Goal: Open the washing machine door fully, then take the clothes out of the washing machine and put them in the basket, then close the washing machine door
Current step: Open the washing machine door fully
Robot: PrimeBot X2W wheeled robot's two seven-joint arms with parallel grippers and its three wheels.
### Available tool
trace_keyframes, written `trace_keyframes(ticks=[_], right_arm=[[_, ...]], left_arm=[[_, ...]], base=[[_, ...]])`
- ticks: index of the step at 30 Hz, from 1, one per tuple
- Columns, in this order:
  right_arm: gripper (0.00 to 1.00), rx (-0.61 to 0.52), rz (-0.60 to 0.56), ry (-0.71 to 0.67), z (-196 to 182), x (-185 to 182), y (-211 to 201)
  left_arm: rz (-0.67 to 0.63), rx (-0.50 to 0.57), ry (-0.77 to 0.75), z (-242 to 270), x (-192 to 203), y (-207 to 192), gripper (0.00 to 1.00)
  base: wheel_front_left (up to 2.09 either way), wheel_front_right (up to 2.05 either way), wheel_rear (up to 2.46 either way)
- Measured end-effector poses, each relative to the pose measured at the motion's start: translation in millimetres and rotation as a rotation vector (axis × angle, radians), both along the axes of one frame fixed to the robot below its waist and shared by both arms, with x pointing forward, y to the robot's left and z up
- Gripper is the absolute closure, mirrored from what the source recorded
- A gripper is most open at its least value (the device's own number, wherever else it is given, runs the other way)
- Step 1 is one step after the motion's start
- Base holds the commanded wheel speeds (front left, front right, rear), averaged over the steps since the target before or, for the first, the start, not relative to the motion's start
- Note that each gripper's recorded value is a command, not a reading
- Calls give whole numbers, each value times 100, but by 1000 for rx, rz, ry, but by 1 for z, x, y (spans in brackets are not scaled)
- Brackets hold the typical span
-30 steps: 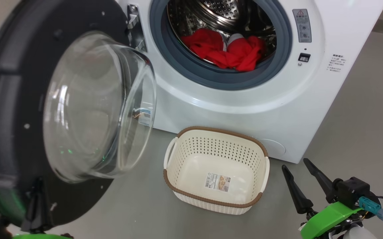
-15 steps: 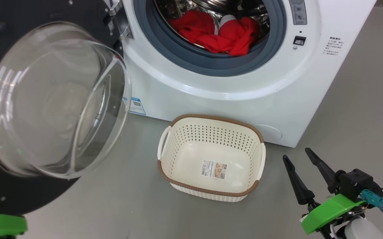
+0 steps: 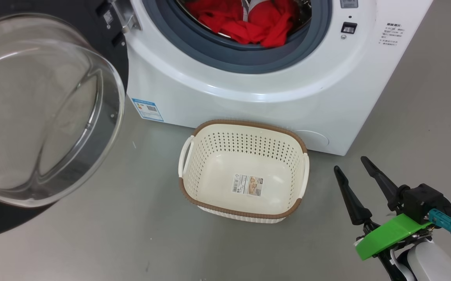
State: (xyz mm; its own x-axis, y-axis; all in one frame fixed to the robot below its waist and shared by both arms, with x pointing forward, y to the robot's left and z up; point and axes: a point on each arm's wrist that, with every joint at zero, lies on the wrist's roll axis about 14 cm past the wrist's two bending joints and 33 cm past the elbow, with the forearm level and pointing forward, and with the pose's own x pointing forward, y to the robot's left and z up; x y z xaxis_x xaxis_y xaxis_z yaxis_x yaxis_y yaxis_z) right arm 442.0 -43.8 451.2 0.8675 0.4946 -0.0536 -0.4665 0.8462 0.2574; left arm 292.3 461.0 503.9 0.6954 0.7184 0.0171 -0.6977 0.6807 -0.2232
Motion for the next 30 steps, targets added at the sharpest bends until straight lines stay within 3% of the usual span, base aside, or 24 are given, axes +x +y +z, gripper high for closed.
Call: trace_keyframes(ticks=[17, 30], right_arm=[[0, 1, -9, -21, 7, 5, -3], [0, 10, -12, -53, 23, -1, -1]], left_arm=[[28, -11, 32, 0, 8, 22, 100], [-49, -31, -6, -4, 3, -9, 100]], base=[[0, 0, 0], [0, 0, 0]])
